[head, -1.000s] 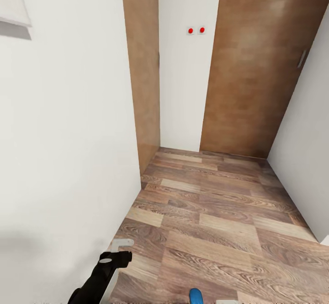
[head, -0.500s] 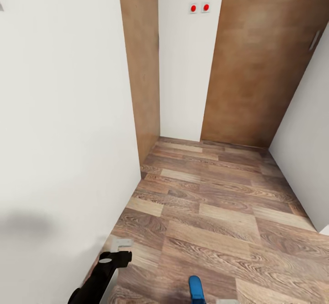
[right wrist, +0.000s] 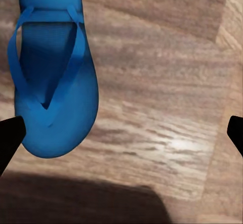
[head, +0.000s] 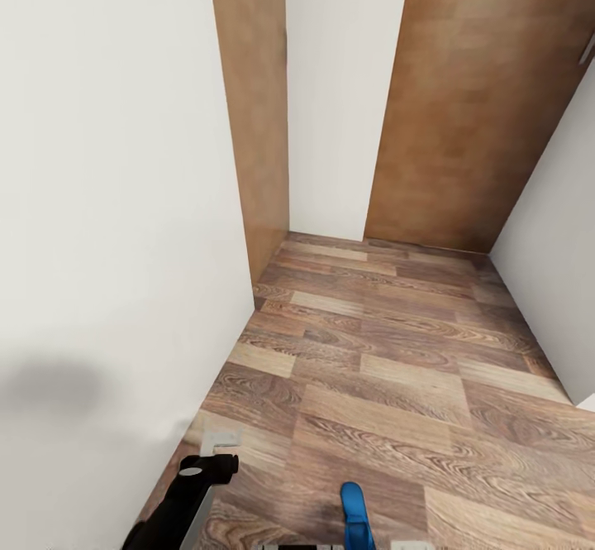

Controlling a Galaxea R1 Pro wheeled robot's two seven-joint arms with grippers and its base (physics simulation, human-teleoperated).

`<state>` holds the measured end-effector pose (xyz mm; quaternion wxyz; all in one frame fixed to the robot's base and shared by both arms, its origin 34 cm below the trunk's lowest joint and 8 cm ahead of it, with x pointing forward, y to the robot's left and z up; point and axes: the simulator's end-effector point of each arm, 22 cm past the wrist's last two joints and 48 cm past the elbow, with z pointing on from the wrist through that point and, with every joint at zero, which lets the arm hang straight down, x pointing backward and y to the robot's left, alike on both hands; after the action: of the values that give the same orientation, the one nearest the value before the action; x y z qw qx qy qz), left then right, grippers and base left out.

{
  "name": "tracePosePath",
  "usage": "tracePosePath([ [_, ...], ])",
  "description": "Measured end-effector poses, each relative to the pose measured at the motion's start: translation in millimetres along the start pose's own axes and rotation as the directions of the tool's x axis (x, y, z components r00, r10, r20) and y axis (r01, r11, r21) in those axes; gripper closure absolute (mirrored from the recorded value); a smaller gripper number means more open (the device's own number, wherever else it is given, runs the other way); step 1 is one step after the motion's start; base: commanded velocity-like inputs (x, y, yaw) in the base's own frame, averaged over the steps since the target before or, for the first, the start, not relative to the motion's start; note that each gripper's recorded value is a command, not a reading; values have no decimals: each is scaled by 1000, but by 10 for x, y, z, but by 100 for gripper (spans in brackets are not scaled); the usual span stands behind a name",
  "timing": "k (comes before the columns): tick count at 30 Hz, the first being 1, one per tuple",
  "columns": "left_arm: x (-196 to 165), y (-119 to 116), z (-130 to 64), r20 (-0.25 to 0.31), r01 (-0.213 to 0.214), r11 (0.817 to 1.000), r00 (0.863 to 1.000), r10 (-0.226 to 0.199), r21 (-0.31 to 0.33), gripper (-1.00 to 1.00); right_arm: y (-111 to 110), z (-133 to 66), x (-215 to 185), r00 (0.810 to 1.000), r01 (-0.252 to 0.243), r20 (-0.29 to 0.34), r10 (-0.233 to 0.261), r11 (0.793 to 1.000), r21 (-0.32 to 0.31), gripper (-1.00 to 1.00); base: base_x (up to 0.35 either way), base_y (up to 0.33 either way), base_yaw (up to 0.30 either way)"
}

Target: In the bedroom, move the book from the bed onto either nightstand, and place the two sandals side by side next to the bed.

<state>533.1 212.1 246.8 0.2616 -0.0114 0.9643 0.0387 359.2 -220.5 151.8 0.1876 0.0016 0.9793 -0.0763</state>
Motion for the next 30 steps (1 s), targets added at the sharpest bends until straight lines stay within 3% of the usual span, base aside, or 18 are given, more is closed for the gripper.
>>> tracePosePath([
  [5, 94, -4, 57, -20, -1, 1000, 1000, 1, 1, -100, 14, 29, 64, 1000, 2, -15, -2, 1000, -1, -100, 0, 0, 0],
  [18, 89, 4, 57, -19, -1, 1000, 1000, 1, -1, -100, 190, 12, -397, 999, -11, 50, 12, 1000, -24, -100, 0, 0, 0],
  [30, 86, 6, 57, -19, -1, 1000, 1000, 1, -1, -100, 420, -28, -551, 998, 33, 60, -29, 998, -61, -100, 0, 0, 0],
])
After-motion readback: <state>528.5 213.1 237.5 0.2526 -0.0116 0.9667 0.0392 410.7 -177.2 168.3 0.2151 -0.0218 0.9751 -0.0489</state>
